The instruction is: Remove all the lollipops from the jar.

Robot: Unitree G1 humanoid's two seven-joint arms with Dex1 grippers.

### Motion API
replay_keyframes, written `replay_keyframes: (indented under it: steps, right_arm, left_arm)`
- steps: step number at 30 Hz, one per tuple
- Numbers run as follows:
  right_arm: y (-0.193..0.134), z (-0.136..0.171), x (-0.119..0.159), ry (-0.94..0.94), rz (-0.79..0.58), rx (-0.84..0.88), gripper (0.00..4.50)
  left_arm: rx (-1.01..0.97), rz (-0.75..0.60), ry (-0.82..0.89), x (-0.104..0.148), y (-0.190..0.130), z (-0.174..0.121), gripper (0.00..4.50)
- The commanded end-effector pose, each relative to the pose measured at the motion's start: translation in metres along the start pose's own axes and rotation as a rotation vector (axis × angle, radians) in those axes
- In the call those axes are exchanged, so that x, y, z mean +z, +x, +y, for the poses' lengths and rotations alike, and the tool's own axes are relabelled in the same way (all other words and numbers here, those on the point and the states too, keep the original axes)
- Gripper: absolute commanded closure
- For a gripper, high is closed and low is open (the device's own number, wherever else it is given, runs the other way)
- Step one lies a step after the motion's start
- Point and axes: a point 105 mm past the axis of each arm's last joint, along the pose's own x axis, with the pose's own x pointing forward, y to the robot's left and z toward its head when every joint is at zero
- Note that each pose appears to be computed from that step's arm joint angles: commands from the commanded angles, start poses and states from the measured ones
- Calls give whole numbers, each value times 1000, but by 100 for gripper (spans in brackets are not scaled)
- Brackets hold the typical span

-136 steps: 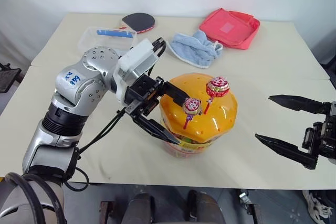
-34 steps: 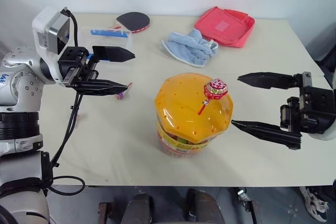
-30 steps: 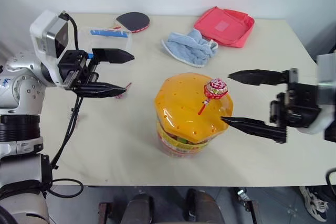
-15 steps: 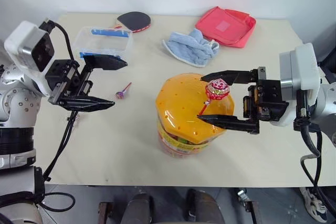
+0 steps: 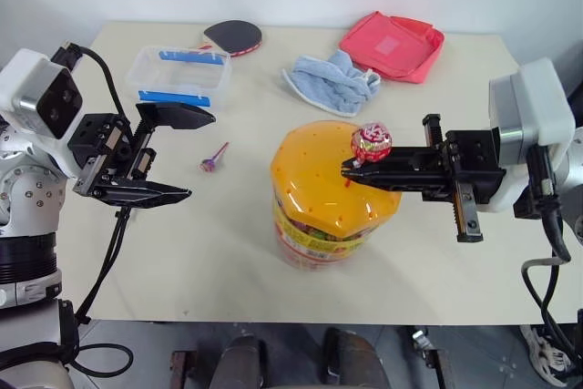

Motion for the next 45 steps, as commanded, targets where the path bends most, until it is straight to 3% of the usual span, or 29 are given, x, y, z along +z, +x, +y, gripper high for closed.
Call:
replay_keyframes:
  steps: [1, 12, 22, 25, 32, 39, 45]
  right_arm:
    - [-4, -6, 14, -43, -37, -12, 447]
    - [-18, -21, 32, -114, -54, -61, 447]
    - [-56, -51, 32, -108, 61, -313, 447]
    - [-100, -59, 0, 33, 296, -481, 447]
    - [-177, -60, -85, 373, 627, -783, 447]
    - [-211, -36, -150, 603, 875, -840, 447]
    - [-230, -35, -185, 655, 954, -907, 447]
  left_arm:
    - [-105, -21, 50, 11, 2, -12, 0]
    - [-112, -31, 52, 10, 2, -7, 0]
    - [-107, -31, 57, 10, 1, -6, 0]
    - [-88, -20, 57, 8, -1, -6, 0]
    - [-72, -17, 44, 3, -3, -8, 0]
    - [-21, 46, 3, -9, -6, -6, 0]
    - [41, 96, -8, -15, -7, -1, 0]
